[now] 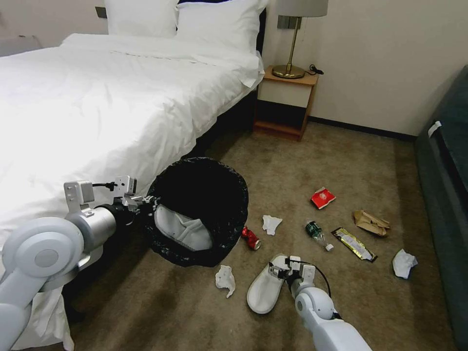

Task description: Pick up the trash bin, then pick up the garbage on the floor and place it into the trash bin.

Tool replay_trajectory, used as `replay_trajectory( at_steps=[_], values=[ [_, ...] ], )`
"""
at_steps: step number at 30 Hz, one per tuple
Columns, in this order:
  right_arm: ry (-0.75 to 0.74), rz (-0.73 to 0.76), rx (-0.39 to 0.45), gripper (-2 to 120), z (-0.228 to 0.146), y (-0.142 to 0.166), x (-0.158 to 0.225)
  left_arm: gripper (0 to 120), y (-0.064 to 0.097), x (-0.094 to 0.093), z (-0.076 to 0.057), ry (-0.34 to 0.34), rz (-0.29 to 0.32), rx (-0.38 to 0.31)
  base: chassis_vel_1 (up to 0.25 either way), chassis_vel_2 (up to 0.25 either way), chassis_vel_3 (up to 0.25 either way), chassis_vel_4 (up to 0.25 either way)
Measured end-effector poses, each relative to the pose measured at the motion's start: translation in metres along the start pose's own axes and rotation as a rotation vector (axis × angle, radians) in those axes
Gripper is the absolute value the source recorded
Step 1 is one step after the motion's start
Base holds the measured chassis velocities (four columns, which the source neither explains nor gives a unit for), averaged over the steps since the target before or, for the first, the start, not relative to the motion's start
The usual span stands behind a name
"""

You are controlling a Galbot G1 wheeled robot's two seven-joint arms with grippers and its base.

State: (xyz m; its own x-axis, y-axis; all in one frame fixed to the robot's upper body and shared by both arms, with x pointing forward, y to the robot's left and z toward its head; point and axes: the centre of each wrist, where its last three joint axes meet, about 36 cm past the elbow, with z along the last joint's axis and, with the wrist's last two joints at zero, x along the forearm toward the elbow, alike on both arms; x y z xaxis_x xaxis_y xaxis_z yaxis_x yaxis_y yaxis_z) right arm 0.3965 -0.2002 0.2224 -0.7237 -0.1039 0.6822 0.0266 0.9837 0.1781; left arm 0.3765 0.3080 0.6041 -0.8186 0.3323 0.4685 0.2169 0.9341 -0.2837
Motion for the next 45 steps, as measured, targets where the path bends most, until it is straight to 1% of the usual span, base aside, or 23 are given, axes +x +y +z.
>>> replay_trajectory(
  at_steps=[1,3,7,9,16,21,32,33,34,35,36,37,39,40,41,42,43,45],
  values=[
    [0.000,0.000,0.000,100,0.000,0.000,0.000,1,0.000,0.000,0.000,0.000,0.000,0.000,0.000,0.000,0.000,0.000],
    [0.013,-0.008,0.007,100,0.010,0.010,0.002,1,0.001,-0.002,0.001,0.000,0.000,0.007,0.000,0.000,0.000,0.000],
    [0.021,-0.009,0.017,100,0.019,0.016,0.004,1,0.001,-0.003,0.003,0.000,-0.003,0.012,0.000,0.000,0.000,0.000],
    [0.031,-0.012,0.017,100,0.028,0.022,0.008,1,0.002,-0.003,0.006,0.008,-0.006,0.011,0.000,0.000,0.000,0.000],
    [0.044,0.007,0.010,100,0.037,0.032,0.010,1,0.002,-0.003,0.006,0.012,-0.008,0.005,0.000,0.000,0.000,0.000],
    [0.064,0.014,0.018,100,0.049,0.047,0.011,1,0.001,-0.002,0.004,0.009,-0.004,-0.002,0.000,0.000,0.000,0.000],
    [0.069,-0.004,0.041,99,0.060,0.066,0.004,1,0.000,-0.001,0.010,0.021,-0.003,-0.006,0.000,0.000,0.000,0.000],
    [0.073,-0.007,0.046,96,0.062,0.069,0.004,1,0.000,-0.001,0.011,0.023,-0.005,-0.008,0.000,0.000,0.000,0.000],
    [0.078,-0.010,0.049,89,0.065,0.071,0.005,1,0.000,-0.001,0.012,0.024,-0.006,-0.008,0.000,0.000,0.000,0.000],
    [0.078,-0.010,0.049,89,0.065,0.071,0.005,1,0.000,-0.001,0.012,0.024,-0.006,-0.008,0.000,0.000,0.000,0.000],
    [0.083,-0.010,0.052,85,0.068,0.073,0.005,1,-0.001,-0.001,0.012,0.026,-0.005,-0.008,0.000,0.000,0.000,0.000],
    [0.083,-0.010,0.052,85,0.068,0.073,0.005,1,-0.001,-0.001,0.012,0.026,-0.005,-0.008,0.000,0.000,0.000,0.000],
    [0.092,-0.009,0.050,73,0.073,0.079,0.004,1,-0.001,-0.001,0.013,0.026,-0.004,-0.009,0.000,0.000,0.000,0.000],
    [0.092,-0.009,0.050,73,0.073,0.079,0.004,1,-0.001,-0.001,0.013,0.026,-0.004,-0.009,0.000,0.000,0.000,0.000],
    [0.093,-0.009,0.048,70,0.074,0.081,0.004,1,-0.001,-0.001,0.013,0.026,-0.003,-0.009,0.000,0.000,0.000,0.000],
    [0.092,-0.010,0.047,62,0.074,0.083,0.003,1,0.000,-0.001,0.013,0.026,-0.003,-0.009,0.000,0.000,0.000,0.000],
    [0.092,-0.010,0.047,62,0.074,0.083,0.003,1,0.000,-0.001,0.013,0.026,-0.003,-0.009,0.000,0.000,0.000,0.000],
    [0.091,-0.008,0.045,50,0.074,0.084,0.002,1,0.001,-0.002,0.014,0.025,-0.004,-0.010,0.000,0.000,0.000,0.000]
  ],
)
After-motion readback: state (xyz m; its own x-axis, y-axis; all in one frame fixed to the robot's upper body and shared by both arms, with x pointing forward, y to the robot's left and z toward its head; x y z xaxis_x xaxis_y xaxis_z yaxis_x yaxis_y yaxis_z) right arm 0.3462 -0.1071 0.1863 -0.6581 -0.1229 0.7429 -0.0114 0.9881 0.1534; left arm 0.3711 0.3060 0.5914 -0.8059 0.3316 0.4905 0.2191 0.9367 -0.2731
